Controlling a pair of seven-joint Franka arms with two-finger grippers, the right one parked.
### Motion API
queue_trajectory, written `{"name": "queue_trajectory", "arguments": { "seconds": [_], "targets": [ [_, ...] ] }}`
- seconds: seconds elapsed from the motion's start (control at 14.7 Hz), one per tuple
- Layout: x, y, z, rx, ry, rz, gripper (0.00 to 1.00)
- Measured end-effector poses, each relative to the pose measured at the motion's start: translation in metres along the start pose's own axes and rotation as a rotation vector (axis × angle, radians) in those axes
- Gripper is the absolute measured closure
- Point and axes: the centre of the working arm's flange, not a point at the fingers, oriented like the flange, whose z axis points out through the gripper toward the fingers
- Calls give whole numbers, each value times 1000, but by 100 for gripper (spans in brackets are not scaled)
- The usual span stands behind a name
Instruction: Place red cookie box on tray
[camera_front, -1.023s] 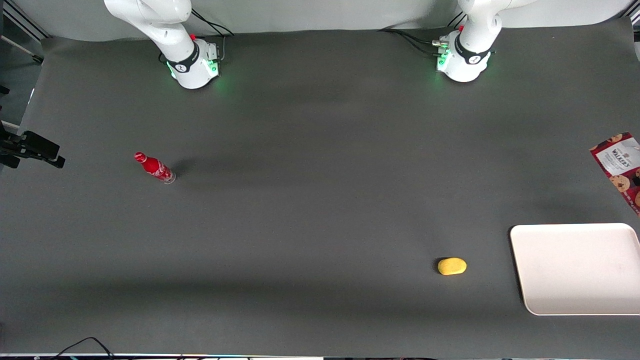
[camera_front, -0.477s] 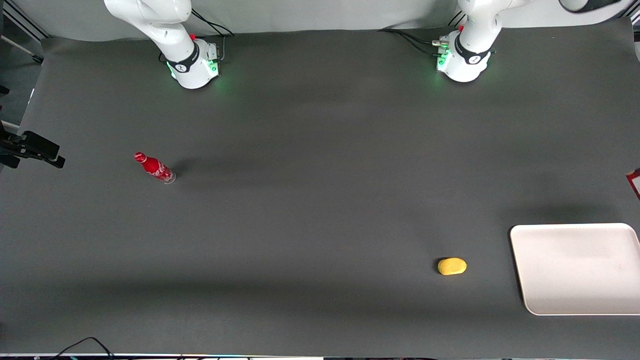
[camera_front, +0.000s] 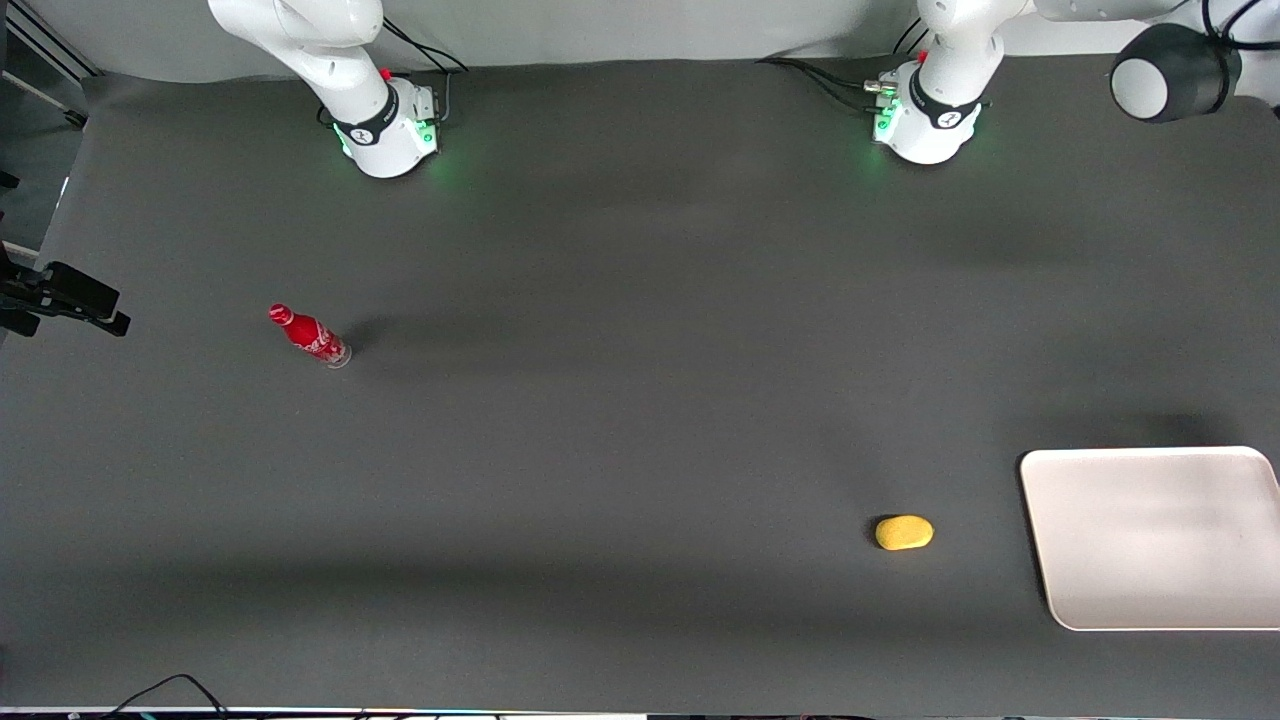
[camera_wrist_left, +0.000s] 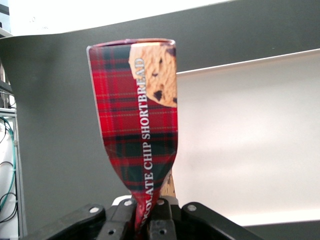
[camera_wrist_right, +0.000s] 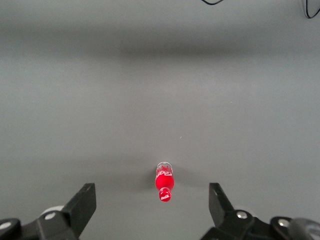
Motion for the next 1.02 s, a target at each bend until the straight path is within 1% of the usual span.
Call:
{"name": "queue_trajectory", "arguments": {
  "seconds": [0.07, 0.14, 0.41, 0.61, 0.82, 0.95, 1.02],
  "targets": [
    [-2, -2, 18, 3, 5, 3, 93],
    [-5, -2, 35, 2, -2, 4, 93],
    [-18, 5, 91, -25, -53, 2, 93],
    [-24, 5, 105, -36, -73, -9, 93],
    [-28, 3, 107, -45, -89, -62, 93],
    [-30, 2, 108, -47, -93, -82, 93],
    [-30, 2, 108, -47, -93, -85, 91]
  ]
}}
